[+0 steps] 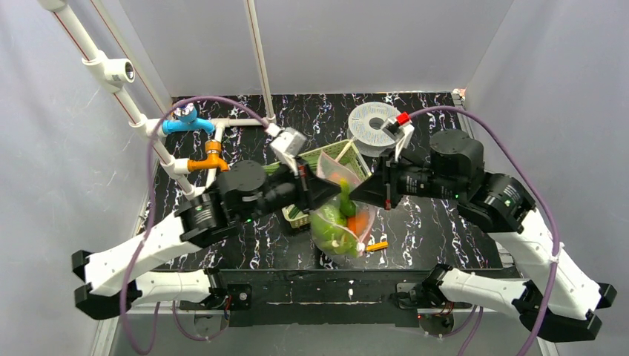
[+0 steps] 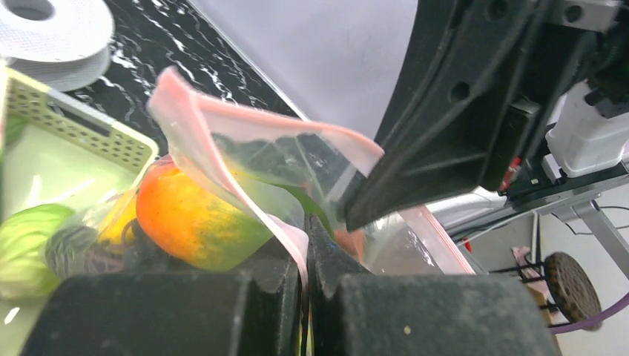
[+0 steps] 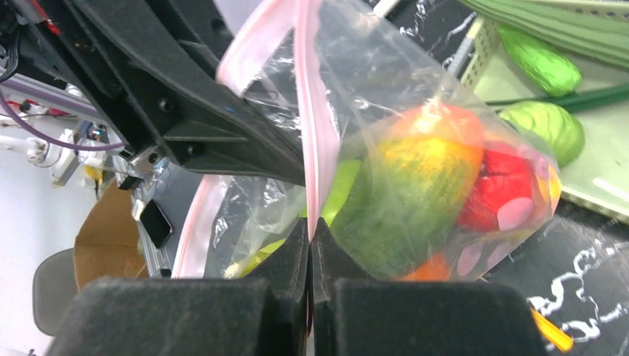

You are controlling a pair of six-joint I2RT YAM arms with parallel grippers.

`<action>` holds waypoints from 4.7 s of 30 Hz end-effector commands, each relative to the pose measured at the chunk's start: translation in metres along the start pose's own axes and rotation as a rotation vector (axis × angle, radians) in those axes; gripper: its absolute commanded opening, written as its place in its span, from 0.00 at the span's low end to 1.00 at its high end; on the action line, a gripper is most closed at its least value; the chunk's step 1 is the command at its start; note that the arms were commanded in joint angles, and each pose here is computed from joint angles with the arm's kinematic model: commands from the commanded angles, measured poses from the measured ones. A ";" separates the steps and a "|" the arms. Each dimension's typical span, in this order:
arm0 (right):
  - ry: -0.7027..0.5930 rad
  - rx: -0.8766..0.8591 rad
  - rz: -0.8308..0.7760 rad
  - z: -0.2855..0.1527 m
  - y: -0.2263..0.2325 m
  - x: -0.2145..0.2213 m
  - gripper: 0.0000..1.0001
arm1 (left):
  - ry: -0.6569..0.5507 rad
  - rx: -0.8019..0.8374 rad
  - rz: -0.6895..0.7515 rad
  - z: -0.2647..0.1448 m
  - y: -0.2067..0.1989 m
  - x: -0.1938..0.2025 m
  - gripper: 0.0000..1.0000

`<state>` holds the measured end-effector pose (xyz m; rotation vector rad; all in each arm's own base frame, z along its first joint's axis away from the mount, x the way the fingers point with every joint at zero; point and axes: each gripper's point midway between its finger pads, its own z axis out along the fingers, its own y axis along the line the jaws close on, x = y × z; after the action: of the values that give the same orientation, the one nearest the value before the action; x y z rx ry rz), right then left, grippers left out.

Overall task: Place the food in the zip-top bag and seal the zipper
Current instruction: Adjust the zipper food storage bag at the center of the board, then zip the zipper food storage bag at the center of the board.

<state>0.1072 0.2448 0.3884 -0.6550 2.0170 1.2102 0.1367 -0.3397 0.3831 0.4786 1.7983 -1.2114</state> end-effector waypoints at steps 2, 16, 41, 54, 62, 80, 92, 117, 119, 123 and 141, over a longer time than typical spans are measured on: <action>-0.099 -0.114 -0.016 0.022 0.031 -0.041 0.01 | -0.133 -0.129 0.032 -0.063 0.026 -0.028 0.00; 0.068 -0.136 0.003 0.121 0.035 -0.040 0.01 | -0.166 -0.278 -0.123 -0.110 0.074 0.005 0.00; 0.040 -0.018 -0.127 0.076 -0.001 0.006 0.98 | -0.340 -0.547 -0.476 -0.115 0.155 0.056 0.00; -0.254 -0.014 -0.457 0.089 0.001 0.048 0.74 | -0.347 -0.536 -0.454 -0.120 0.147 0.043 0.00; -0.361 -0.041 -0.476 0.097 0.006 0.043 0.68 | -0.343 -0.525 -0.462 -0.121 0.146 0.044 0.00; -0.371 -0.085 -0.453 0.101 0.008 0.051 0.35 | -0.356 -0.516 -0.475 -0.130 0.147 0.045 0.00; -0.339 -0.194 -0.410 0.102 0.015 0.045 0.01 | -0.364 -0.228 -0.016 -0.155 0.089 -0.007 0.42; -0.389 -0.114 -0.265 0.068 -0.021 0.020 0.01 | -0.111 -0.298 0.183 -0.138 0.093 0.015 0.77; -0.390 -0.118 -0.264 0.069 -0.023 0.023 0.01 | -0.206 -0.504 0.008 -0.170 0.130 0.014 0.76; -0.364 -0.133 -0.265 0.075 -0.023 0.029 0.01 | -0.322 -0.550 -0.168 -0.201 0.147 0.016 0.76; -0.298 -0.232 -0.319 0.073 -0.006 0.040 0.01 | 0.035 0.238 0.508 -0.118 -0.025 -0.012 0.74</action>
<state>0.1178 0.3032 0.3146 -0.7675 1.5448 1.2254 0.0988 -0.1977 0.4044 0.5649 1.6257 -1.0318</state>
